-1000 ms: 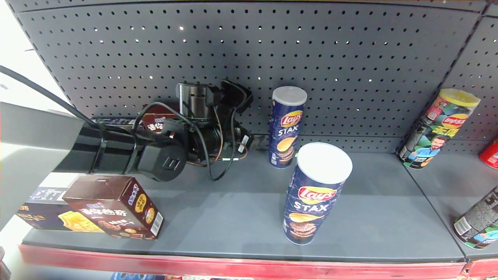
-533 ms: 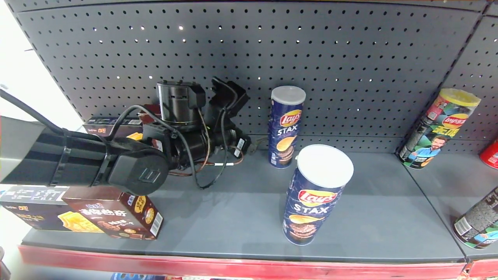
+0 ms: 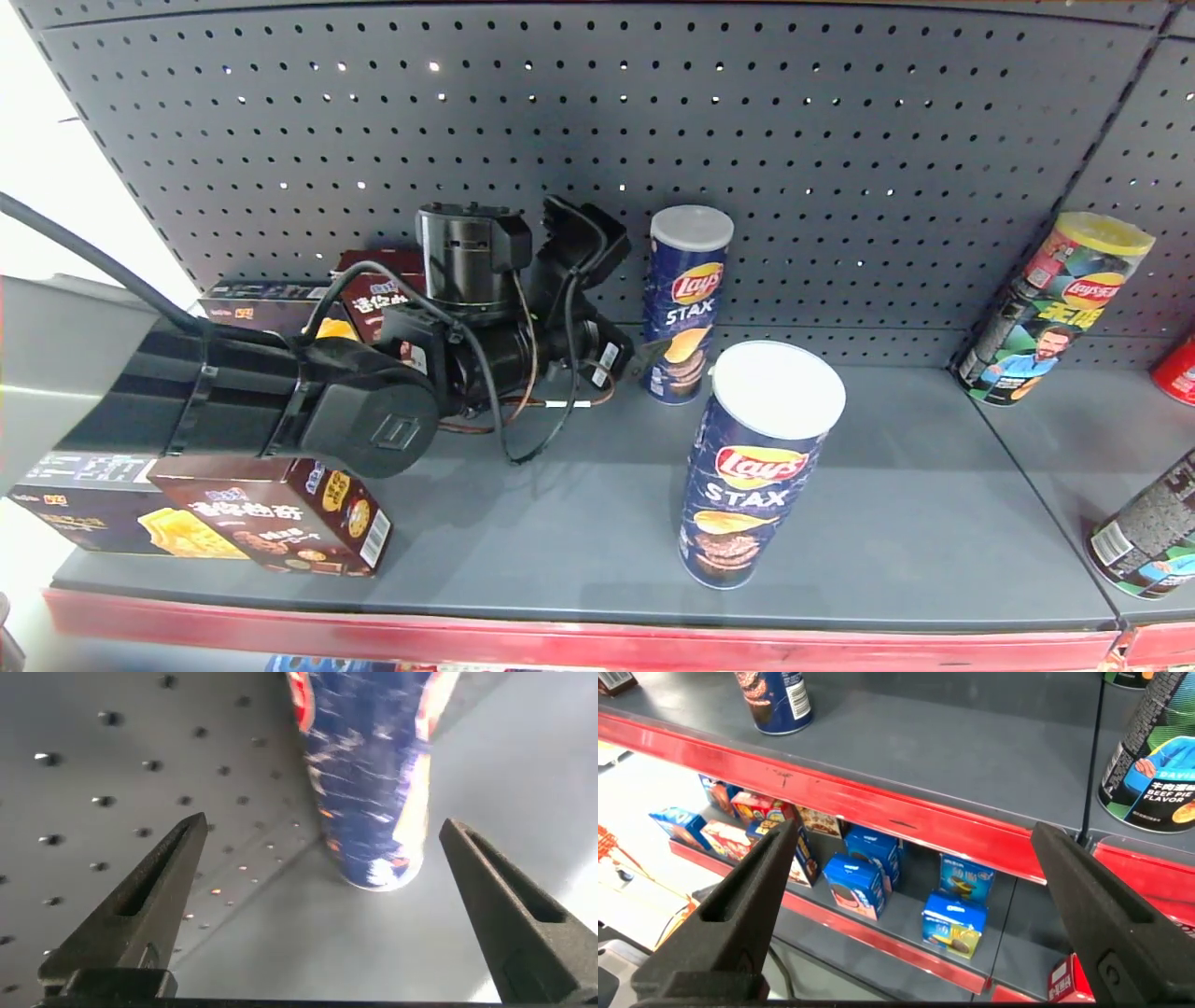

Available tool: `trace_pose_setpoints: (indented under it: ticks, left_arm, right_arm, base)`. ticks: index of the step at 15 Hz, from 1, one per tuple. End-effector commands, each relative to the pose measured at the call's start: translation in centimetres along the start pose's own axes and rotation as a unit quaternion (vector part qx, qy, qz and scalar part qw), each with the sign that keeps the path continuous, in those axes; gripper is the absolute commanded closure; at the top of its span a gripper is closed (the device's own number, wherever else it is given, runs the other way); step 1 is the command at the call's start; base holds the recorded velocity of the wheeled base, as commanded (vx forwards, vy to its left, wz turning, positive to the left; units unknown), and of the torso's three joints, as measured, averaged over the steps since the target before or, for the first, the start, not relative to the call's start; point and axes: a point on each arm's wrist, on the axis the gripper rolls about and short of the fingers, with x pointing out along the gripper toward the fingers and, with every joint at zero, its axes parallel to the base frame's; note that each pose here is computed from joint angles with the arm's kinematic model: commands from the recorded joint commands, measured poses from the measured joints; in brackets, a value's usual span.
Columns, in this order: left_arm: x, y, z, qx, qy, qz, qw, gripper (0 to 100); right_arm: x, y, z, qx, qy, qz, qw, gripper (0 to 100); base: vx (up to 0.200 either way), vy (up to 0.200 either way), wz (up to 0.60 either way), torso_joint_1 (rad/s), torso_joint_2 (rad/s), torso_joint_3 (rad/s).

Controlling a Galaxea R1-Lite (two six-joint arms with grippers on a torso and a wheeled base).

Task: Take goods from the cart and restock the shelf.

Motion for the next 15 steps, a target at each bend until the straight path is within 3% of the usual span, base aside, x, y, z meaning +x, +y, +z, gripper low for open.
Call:
trace_pose_setpoints:
  ticks: [1,6,8,13,15]
  left_arm:
    - [1.1,0.2,-0.5,-0.001,0.004,0.010,0.9999,0]
    - [1.4,1.1,-0.8,-0.003,0.008,0.028,0.9996,0]
    - [1.4,1.2,-0.8,-0.014,0.009,0.035,0.9993,0]
    - [0.0,0.8,-1.0,-0.015,-0.002,0.037,0.9992,0]
    - [-1.6,0.4,-1.2,-0.015,0.006,0.035,0.9993,0]
  right_arm:
    - [0.0,0.0,0.0,0.000,0.001,0.000,1.000,0]
    - [0.0,0.0,0.0,0.000,0.001,0.000,1.000,0]
    - [0.0,0.0,0.0,0.000,0.001,0.000,1.000,0]
    - [0.0,0.0,0.0,0.000,0.000,0.000,1.000,0]
    - [0.0,0.0,0.0,0.000,0.001,0.000,1.000,0]
  base:
    - [0.000,0.000,0.00,0.000,0.00,0.000]
    - [0.000,0.000,0.00,0.000,0.00,0.000]
    - [0.000,0.000,0.00,0.000,0.00,0.000]
    - [0.000,0.000,0.00,0.000,0.00,0.000]
    - [0.000,0.000,0.00,0.000,0.00,0.000]
